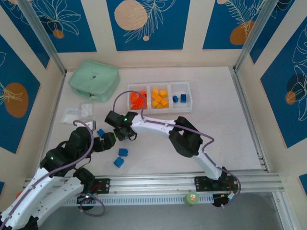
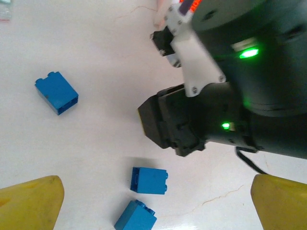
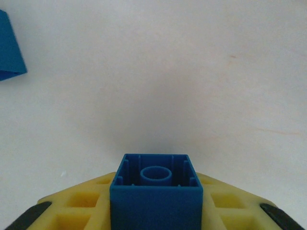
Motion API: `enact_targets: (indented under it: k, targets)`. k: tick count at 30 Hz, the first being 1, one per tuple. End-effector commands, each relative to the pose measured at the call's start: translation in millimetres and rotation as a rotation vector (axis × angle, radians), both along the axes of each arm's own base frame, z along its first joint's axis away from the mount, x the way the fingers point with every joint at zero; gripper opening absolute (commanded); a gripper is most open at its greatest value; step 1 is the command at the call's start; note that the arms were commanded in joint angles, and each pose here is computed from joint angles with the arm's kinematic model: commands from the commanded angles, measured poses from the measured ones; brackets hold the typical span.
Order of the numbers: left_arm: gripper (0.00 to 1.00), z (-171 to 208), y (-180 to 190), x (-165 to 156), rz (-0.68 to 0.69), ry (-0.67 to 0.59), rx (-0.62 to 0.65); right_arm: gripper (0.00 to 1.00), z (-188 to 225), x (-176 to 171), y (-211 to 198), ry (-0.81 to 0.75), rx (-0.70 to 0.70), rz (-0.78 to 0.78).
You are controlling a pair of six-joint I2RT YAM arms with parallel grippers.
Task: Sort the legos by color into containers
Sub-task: Pick up the lego from the middle-left of the table, then place the lego in the container.
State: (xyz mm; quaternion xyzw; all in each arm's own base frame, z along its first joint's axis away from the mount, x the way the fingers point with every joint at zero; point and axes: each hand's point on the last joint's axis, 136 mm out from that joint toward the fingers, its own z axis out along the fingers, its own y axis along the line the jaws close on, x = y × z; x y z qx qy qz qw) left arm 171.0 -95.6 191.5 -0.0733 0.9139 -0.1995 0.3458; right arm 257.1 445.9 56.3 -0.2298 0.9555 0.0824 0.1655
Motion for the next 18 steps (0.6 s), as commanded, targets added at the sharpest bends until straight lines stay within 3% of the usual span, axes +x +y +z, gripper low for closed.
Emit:
enact_targets:
  k: [1, 10, 18]
  targets:
    - [0.99, 11, -14, 6, -0.039, -0.025, -0.059, 0.29, 51, 13, -16, -0.061, 0.086, -0.025]
    - [0.99, 30, -60, 31, -0.174, -0.063, -0.142, 0.29, 103, 54, -131, -0.134, 0.117, -0.223]
    - [0.99, 32, -94, 58, -0.248, -0.057, -0.165, 0.29, 110, 118, -233, -0.169, 0.091, -0.426]
